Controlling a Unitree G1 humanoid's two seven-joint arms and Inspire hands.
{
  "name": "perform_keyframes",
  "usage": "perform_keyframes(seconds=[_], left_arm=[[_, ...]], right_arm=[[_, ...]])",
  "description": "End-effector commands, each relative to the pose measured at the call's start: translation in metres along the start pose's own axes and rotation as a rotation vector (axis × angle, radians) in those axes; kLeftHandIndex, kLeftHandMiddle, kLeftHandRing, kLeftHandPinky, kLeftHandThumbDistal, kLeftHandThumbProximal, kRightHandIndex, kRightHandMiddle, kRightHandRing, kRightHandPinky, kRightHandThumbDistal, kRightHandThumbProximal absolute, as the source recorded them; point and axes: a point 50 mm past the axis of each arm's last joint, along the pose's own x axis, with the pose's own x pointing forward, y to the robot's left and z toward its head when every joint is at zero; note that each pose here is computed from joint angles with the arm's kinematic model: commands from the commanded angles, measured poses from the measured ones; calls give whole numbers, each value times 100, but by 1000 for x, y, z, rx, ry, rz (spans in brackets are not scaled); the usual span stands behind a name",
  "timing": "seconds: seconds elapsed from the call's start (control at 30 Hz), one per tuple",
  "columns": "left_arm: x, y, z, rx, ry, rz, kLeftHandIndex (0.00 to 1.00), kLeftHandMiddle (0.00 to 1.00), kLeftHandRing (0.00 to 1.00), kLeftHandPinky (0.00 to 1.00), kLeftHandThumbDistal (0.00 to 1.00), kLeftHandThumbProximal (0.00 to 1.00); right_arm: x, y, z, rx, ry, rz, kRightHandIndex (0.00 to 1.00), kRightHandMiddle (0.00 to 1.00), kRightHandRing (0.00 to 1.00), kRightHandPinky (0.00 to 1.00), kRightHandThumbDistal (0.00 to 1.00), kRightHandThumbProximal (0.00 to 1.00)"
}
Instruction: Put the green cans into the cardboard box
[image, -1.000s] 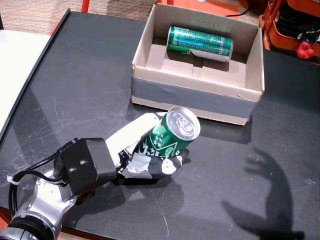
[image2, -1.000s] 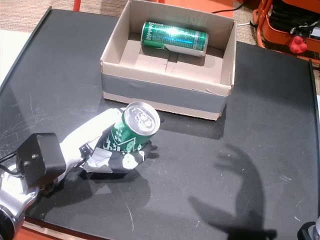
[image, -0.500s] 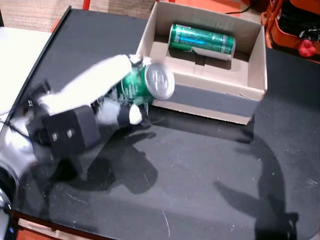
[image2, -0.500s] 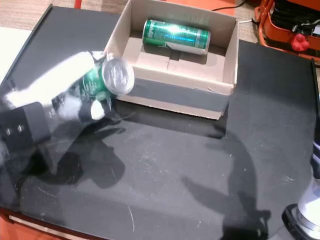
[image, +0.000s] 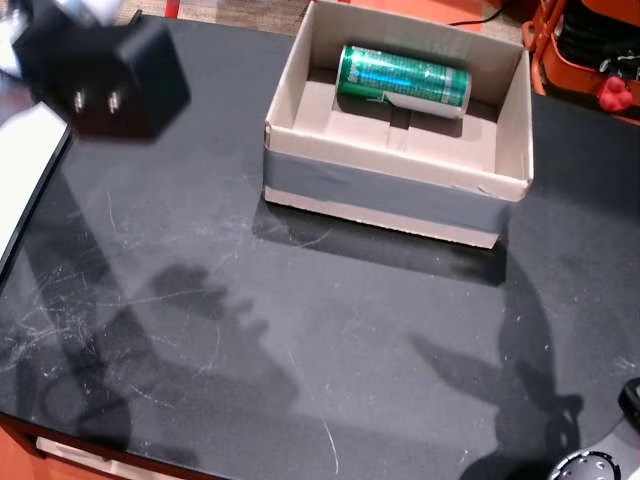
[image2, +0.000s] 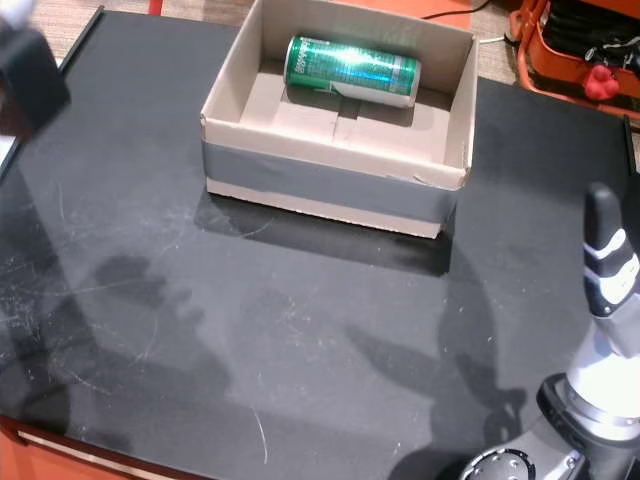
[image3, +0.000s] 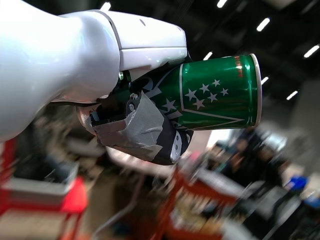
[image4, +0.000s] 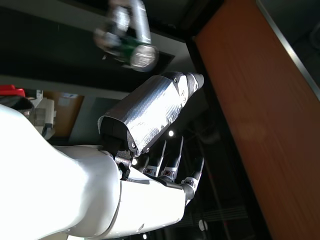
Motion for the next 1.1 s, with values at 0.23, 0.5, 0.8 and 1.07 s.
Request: perform_keyframes(seconds=[0.23,0.5,0.8,1.07], left_arm=[[36,-36,27,-17,-46,-112,5,34,64,53,30,0],[38,-112,27,229,161,-541,13,36,48,49,18,0],[37,-141,31,369,265,-765,31,39,39,38,16,0],[37,-142,32,307,307,-769,35,40,39,36,13,0]], right_arm=[[0,10,-7,-3,-12,-9,80,62,63,80,100,83],[2,19,-5,25,-49,23,72,61,64,81,100,81],[-2,25,-1,56,-90,43,68,60,65,79,100,79],[-4,28,-1,43,-113,12,68,59,63,79,100,84]])
